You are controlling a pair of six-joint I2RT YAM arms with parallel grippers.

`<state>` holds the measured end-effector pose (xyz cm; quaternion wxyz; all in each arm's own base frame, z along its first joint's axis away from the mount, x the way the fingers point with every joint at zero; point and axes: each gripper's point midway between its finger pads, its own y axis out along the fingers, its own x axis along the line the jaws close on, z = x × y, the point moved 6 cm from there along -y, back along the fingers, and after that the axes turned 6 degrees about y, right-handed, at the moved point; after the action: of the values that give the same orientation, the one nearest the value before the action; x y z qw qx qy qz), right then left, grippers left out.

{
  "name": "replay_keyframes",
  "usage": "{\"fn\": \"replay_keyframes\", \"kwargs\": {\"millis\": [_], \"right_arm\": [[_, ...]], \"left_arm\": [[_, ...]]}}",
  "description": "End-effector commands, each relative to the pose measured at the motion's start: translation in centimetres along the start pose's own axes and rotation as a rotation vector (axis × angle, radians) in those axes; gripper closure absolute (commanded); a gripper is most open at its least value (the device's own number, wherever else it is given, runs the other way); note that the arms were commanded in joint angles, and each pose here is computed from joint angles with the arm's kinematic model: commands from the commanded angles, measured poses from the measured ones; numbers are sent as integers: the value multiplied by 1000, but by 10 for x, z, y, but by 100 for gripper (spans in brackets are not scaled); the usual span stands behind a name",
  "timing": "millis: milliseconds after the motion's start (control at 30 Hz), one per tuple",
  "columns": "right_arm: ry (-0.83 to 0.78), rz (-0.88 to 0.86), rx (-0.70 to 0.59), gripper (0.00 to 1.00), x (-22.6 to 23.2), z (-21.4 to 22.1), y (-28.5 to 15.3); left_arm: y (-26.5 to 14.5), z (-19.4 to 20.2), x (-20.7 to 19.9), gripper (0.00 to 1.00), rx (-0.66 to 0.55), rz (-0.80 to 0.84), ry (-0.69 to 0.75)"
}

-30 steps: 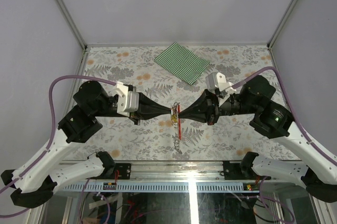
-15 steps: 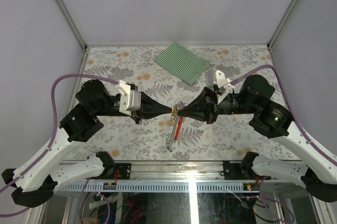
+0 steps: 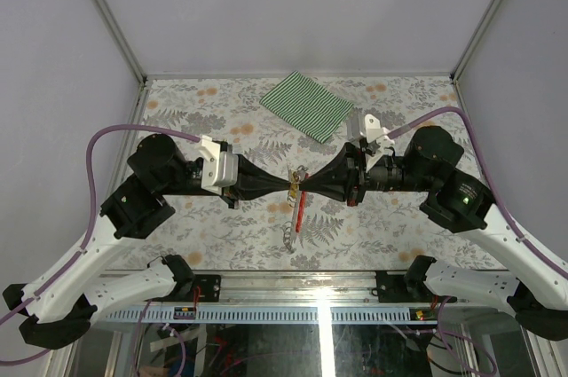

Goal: Put the keys on the keyring

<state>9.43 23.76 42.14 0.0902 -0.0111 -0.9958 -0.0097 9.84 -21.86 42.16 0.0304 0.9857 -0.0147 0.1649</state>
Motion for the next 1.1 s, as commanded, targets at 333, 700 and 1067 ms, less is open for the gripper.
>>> {"fn": "replay_keyframes", "kwargs": {"millis": [333, 700, 1067], "right_arm": [[-57, 43, -148, 100, 7, -36, -8], [-60, 52, -173, 100, 8, -41, -11], [-47, 64, -242, 100, 9, -44, -13]], "left_arm": [[-1, -3, 0, 100, -6, 15, 25], [0, 1, 1, 100, 11, 16, 18], [0, 2, 1, 100, 14, 8, 16]]}}
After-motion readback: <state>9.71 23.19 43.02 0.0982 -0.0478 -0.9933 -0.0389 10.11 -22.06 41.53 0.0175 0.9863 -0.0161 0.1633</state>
